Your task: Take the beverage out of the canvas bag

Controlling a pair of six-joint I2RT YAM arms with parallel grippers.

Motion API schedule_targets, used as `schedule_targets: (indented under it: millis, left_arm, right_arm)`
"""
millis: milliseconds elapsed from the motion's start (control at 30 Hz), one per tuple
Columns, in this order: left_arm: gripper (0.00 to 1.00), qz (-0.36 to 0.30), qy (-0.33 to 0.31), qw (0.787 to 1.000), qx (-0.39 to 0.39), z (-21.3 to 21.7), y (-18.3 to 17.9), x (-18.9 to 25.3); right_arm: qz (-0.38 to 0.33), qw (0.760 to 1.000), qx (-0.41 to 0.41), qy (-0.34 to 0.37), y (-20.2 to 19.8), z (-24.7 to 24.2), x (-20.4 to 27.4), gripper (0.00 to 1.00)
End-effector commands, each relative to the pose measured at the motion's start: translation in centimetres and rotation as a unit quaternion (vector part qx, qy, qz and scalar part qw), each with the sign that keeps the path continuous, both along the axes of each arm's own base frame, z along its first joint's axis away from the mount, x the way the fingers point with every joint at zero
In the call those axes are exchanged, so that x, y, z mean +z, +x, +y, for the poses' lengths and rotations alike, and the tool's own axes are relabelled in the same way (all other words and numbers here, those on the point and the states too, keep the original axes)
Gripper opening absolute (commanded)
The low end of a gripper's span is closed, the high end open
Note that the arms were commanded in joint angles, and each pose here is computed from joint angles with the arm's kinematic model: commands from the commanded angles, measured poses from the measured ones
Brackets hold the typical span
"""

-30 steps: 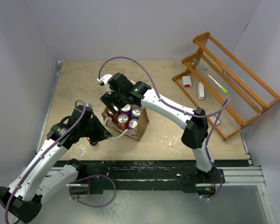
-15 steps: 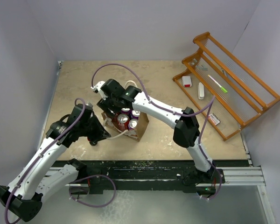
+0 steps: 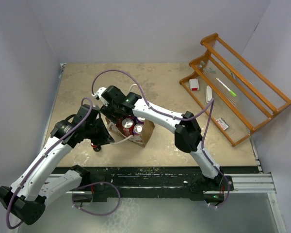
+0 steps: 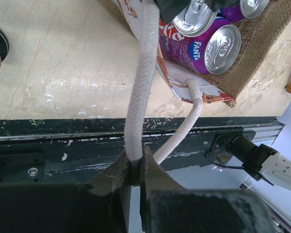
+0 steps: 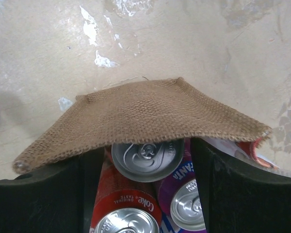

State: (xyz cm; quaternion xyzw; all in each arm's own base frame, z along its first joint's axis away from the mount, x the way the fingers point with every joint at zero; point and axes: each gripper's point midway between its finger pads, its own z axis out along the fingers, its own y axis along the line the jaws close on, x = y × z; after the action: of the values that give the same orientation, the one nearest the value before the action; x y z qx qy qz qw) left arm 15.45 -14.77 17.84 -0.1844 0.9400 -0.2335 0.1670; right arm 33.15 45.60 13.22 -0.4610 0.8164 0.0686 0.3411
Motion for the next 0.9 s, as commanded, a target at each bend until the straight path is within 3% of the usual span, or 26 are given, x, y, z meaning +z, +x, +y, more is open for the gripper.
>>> schedule_targets:
  millis: [0, 300, 567, 767, 867]
  left_arm:
    - [0.00, -0.017, 0.025, 0.999, -0.015, 0.7, 0.2, 0.8]
    - [0.00, -0.014, 0.038, 0.999, -0.017, 1.0, 0.4, 0.7]
    - [0.00, -0.010, 0.039, 0.999, -0.015, 1.2, 0.2, 0.6]
    - [0.00, -0.011, 0.034, 0.999, -0.010, 1.1, 0.2, 0.6]
    - [0.00, -0.013, 0.029, 0.999, -0.009, 1.0, 0.1, 0.6]
  right_arm:
    - [-0.008, 1.000, 0.003, -0.015, 0.5, 0.3, -1.3, 0.74]
    - [-0.003, 1.000, 0.005, -0.010, 0.4, 0.7, -1.6, 0.80]
    - [0.011, 1.000, 0.005, -0.026, 0.3, 0.6, -3.6, 0.78]
    - [0.004, 1.000, 0.005, -0.014, 0.5, 0.9, -2.7, 0.68]
    - [-0.002, 1.000, 0.006, 0.000, 0.7, 1.2, -1.1, 0.50]
